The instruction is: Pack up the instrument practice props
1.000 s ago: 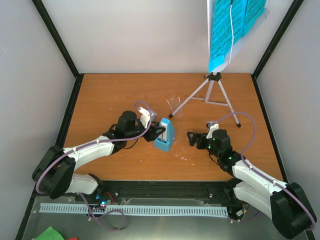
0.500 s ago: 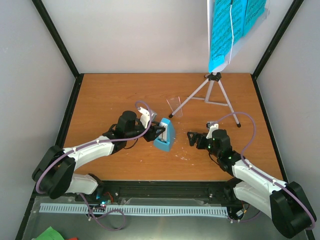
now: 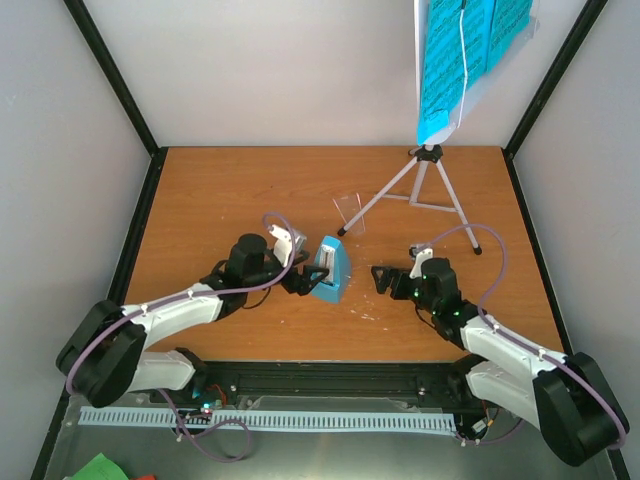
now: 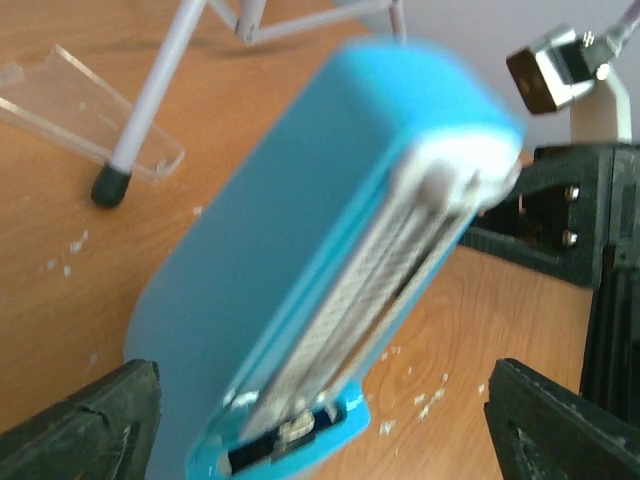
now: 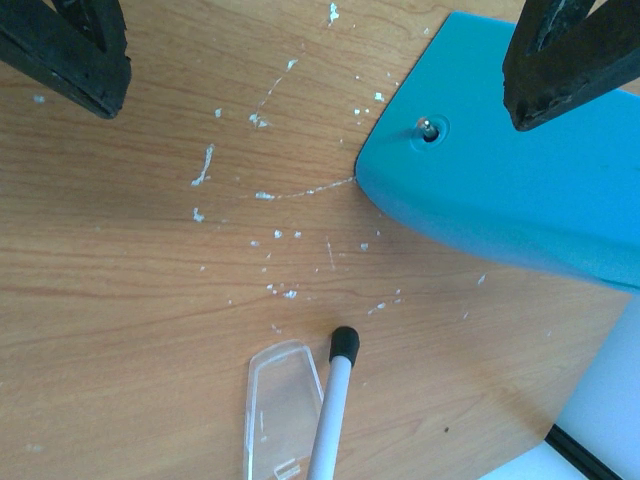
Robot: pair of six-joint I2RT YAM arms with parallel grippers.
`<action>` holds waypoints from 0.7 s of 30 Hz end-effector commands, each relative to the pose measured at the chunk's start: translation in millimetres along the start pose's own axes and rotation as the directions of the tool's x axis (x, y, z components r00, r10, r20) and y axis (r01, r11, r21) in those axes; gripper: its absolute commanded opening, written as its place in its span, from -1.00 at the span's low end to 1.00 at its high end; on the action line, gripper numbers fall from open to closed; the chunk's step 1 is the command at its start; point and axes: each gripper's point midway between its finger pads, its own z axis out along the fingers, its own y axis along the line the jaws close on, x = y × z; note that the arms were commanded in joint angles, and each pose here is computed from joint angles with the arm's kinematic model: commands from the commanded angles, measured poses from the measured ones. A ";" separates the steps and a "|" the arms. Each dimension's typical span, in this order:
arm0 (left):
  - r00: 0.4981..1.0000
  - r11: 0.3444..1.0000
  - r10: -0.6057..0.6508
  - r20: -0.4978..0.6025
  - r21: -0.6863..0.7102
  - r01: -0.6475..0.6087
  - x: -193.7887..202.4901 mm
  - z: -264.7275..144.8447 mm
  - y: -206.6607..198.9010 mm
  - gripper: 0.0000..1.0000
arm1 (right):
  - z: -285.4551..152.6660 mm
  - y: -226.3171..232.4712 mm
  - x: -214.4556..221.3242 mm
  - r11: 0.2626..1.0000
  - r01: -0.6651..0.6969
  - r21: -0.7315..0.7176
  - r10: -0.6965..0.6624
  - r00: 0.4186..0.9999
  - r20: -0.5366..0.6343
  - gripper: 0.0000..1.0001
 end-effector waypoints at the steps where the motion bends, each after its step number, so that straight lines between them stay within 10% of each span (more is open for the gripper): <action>1: 0.999 0.999 -0.042 0.014 0.011 0.042 13.9 -4.3 -1.3 0.81 | 7.0 8.7 -2.0 0.999 -0.024 -0.042 0.023 0.999 -0.023 1.00; 21: 0.988 0.993 -0.104 -0.112 0.050 0.110 47.8 15.3 27.3 0.77 | 55.5 41.0 17.1 0.981 -0.067 -0.184 0.020 0.969 -0.247 0.55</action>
